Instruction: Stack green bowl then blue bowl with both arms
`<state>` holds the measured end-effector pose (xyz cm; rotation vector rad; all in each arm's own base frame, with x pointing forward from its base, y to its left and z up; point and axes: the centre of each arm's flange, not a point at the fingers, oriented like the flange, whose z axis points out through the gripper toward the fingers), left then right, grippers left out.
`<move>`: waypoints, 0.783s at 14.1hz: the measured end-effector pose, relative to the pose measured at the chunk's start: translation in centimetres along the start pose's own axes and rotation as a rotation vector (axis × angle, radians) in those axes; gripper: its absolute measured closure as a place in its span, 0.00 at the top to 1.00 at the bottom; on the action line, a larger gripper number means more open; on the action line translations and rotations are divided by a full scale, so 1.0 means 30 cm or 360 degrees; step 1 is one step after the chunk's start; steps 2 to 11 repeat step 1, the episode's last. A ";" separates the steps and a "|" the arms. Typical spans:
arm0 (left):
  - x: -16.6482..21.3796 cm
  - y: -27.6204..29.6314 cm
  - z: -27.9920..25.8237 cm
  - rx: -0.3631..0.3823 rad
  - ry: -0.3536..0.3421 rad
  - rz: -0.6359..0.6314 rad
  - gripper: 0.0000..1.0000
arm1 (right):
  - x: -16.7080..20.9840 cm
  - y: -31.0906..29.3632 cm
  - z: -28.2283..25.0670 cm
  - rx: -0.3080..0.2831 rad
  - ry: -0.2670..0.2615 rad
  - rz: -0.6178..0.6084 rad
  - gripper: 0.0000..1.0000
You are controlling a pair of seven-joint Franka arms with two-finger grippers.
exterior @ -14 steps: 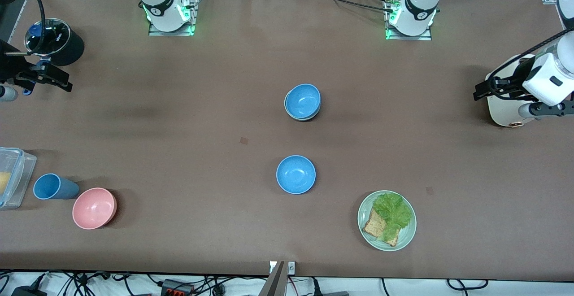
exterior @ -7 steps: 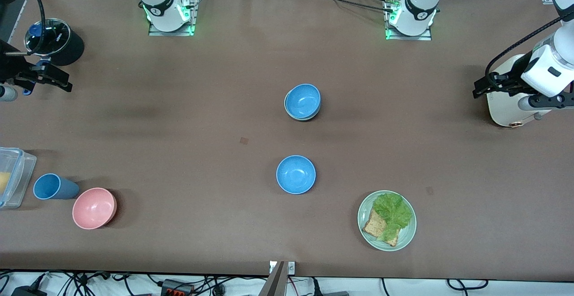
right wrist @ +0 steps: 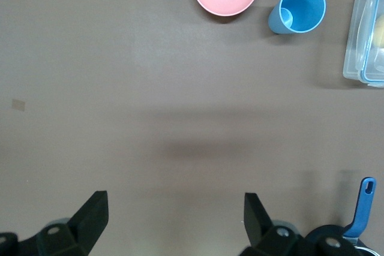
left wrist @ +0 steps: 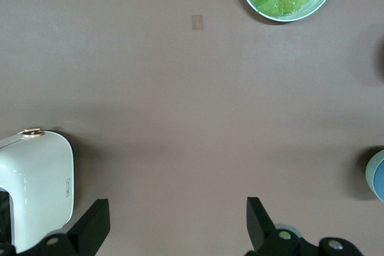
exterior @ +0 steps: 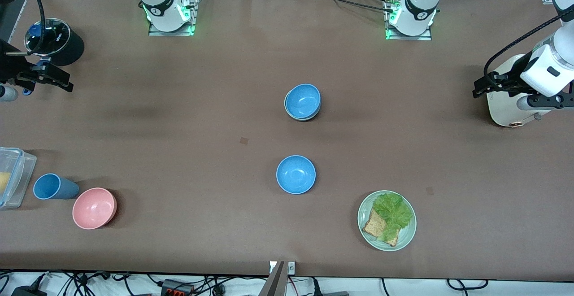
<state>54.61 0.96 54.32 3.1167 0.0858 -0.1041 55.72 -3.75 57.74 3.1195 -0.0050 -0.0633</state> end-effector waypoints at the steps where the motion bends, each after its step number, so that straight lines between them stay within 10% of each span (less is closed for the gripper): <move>1: 0.000 0.000 0.000 0.0000 0.0000 0.0000 1.00 | 0.000 0.000 0.000 0.0000 0.0000 0.0000 1.00; 11: 0.000 0.000 0.000 0.0000 0.0000 0.0000 1.00 | 0.000 0.000 0.000 0.0000 0.0000 0.0000 1.00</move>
